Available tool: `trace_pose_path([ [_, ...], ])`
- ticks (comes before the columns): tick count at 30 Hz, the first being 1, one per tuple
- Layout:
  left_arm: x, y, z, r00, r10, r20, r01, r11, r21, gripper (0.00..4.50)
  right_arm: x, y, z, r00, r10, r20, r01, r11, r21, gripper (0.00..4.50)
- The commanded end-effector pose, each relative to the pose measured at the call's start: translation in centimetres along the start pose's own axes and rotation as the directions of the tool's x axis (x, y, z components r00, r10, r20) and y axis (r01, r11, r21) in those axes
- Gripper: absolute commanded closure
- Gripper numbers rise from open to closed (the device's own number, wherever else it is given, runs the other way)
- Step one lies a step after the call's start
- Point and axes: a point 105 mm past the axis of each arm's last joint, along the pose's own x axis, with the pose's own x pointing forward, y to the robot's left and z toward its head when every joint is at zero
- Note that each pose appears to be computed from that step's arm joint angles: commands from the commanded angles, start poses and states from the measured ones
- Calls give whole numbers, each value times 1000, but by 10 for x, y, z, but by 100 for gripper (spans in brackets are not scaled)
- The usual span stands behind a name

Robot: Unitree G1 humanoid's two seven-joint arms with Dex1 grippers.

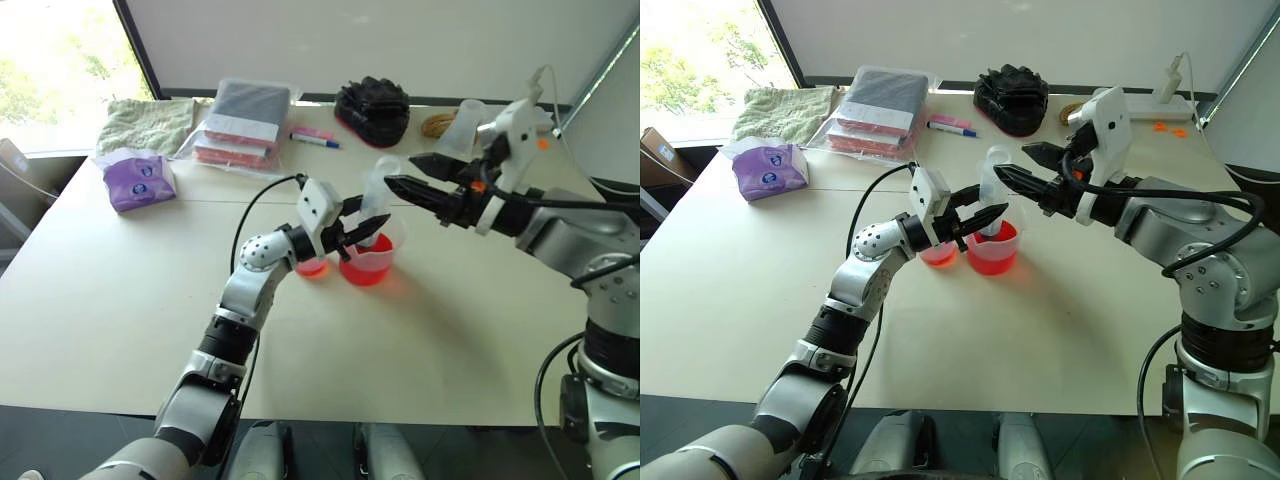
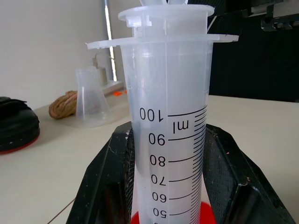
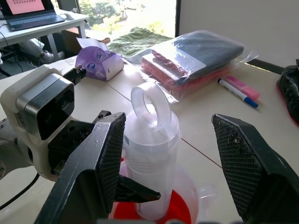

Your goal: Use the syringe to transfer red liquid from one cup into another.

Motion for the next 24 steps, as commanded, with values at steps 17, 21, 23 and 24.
trace_pose_path([
  [17,-1,-7,10,999,-13,33,12,999,37,299,12,0,14,991,-96,91,97,995,0,144],
  [21,-1,-6,10,999,-10,31,8,999,36,299,6,1,15,993,-79,84,80,997,-8,144],
  [23,-1,-5,10,999,-8,31,7,999,35,299,4,-1,16,994,-81,80,83,996,-22,144],
  [24,-1,-5,10,999,-7,31,6,999,35,299,3,-2,16,993,-84,79,87,996,-26,144],
])
